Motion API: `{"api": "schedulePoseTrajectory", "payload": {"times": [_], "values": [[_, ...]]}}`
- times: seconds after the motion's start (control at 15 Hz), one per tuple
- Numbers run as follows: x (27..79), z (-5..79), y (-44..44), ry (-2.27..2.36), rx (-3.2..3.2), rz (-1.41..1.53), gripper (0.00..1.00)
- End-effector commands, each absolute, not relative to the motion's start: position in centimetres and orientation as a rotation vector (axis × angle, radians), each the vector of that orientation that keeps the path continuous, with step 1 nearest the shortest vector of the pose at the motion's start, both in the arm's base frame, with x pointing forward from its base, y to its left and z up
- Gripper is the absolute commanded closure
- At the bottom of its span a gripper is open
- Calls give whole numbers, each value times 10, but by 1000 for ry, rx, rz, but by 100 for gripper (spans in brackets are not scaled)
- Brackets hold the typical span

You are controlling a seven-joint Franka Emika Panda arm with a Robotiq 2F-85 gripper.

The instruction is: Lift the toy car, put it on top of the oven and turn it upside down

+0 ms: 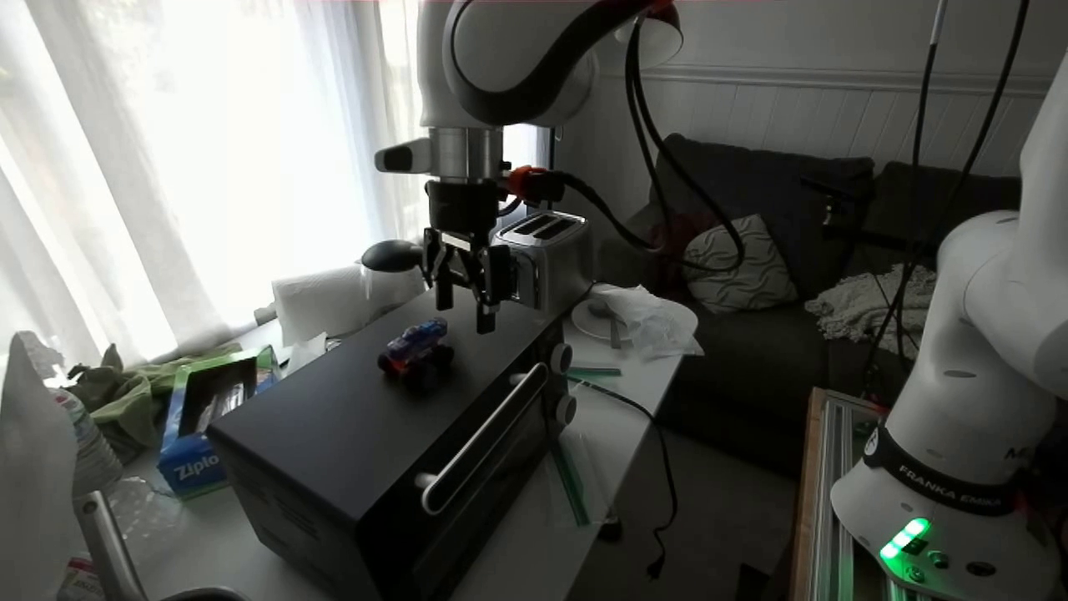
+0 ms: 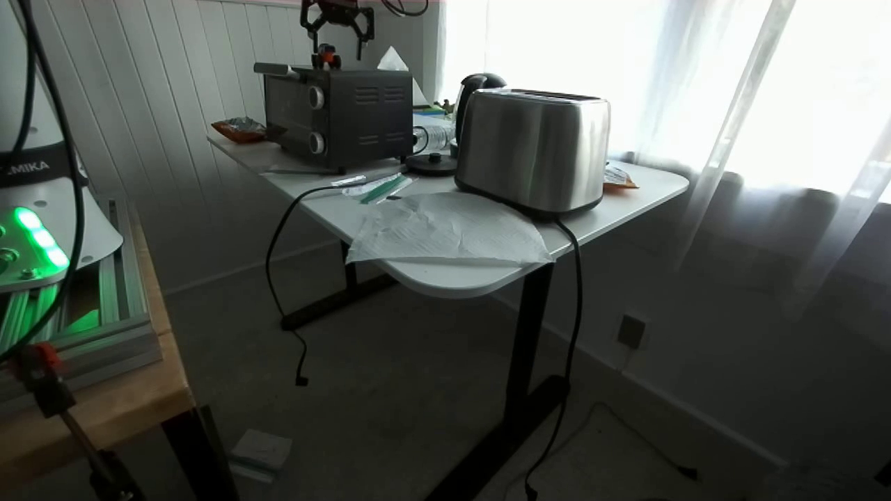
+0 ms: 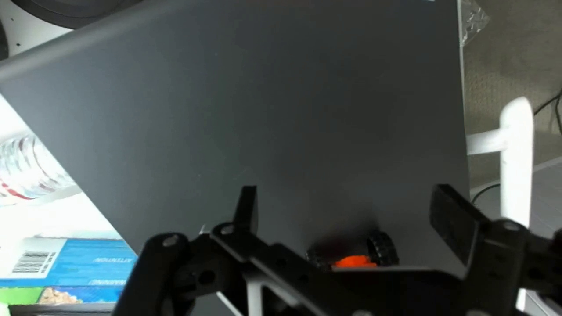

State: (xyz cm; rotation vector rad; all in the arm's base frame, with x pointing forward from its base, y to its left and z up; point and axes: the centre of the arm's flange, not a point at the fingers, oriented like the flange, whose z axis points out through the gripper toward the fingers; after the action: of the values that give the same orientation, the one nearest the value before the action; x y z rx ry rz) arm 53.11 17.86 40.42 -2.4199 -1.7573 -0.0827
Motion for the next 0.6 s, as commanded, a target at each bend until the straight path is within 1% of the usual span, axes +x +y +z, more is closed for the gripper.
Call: {"api": "schedulePoseTrajectory", "payload": {"times": [0.0, 0.53], "values": [[533, 402, 173, -1737, -2319, -127, 0], [533, 387, 167, -1675, -2150, -216, 0]]}}
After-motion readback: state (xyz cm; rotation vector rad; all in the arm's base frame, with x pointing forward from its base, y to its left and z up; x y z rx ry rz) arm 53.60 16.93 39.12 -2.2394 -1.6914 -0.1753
